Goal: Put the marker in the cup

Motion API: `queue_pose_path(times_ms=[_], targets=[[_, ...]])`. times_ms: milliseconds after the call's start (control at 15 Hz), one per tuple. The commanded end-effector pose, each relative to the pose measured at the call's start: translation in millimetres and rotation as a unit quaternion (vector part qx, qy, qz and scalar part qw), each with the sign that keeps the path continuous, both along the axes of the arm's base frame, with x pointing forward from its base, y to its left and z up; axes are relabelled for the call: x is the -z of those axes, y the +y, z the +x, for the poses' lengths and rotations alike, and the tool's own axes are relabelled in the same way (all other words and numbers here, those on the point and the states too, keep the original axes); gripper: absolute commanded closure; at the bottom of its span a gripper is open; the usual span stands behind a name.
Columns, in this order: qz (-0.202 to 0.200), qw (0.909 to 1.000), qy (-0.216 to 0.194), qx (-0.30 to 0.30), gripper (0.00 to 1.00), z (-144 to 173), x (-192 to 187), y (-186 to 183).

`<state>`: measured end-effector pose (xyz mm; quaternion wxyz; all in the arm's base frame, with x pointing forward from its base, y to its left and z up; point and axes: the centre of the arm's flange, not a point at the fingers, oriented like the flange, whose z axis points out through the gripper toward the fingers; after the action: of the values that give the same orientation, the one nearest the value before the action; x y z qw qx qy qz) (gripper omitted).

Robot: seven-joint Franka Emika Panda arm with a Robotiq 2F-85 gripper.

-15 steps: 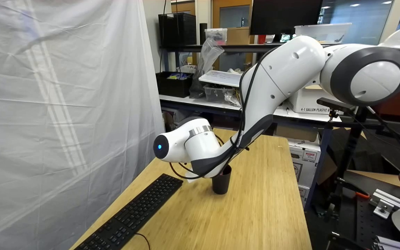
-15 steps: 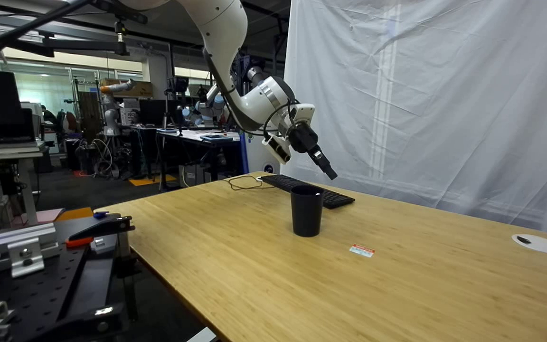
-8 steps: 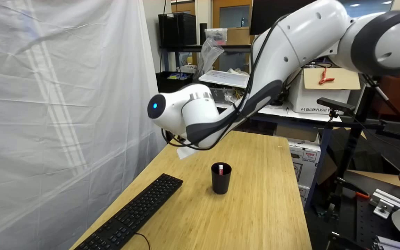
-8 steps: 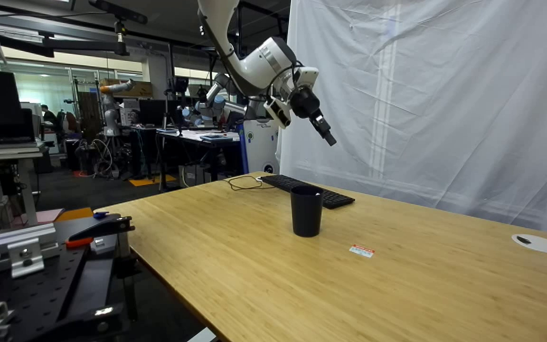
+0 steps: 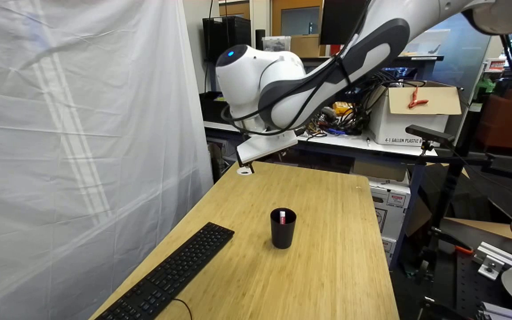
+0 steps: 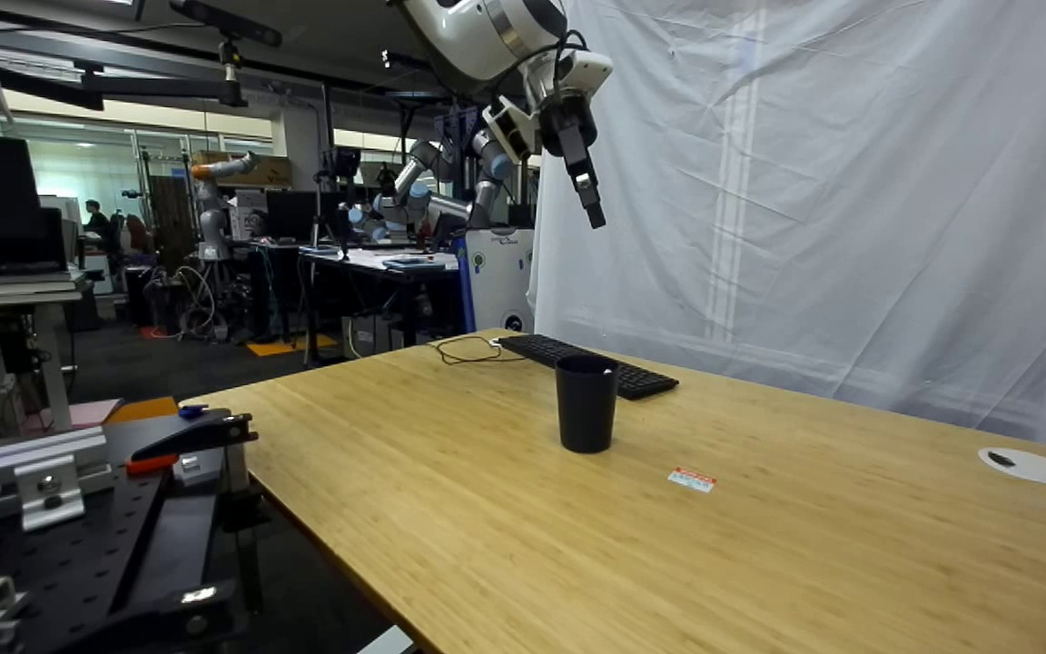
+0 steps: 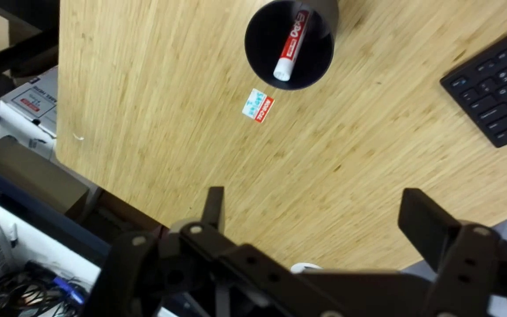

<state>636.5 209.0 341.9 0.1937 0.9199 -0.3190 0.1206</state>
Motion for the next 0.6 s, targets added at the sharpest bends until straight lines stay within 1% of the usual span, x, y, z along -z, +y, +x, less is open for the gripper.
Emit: queue_pose_path(times_ms=[0,133,267,400,533], targets=[[0.063,0.9954,0.009,-0.071,0.0,-39.1,-7.8,-30.9],[0.066,0.9902,0.012,-0.122,0.0,-54.3,-7.9,-43.1],[0.073,0.9824,0.022,-0.17,0.0,-68.1,-6.1,-55.5],[0.08,0.9721,0.041,-0.217,0.0,-80.3,-2.9,-66.4],[0.088,0.9588,0.063,-0.263,0.0,-91.9,0.7,-76.2]])
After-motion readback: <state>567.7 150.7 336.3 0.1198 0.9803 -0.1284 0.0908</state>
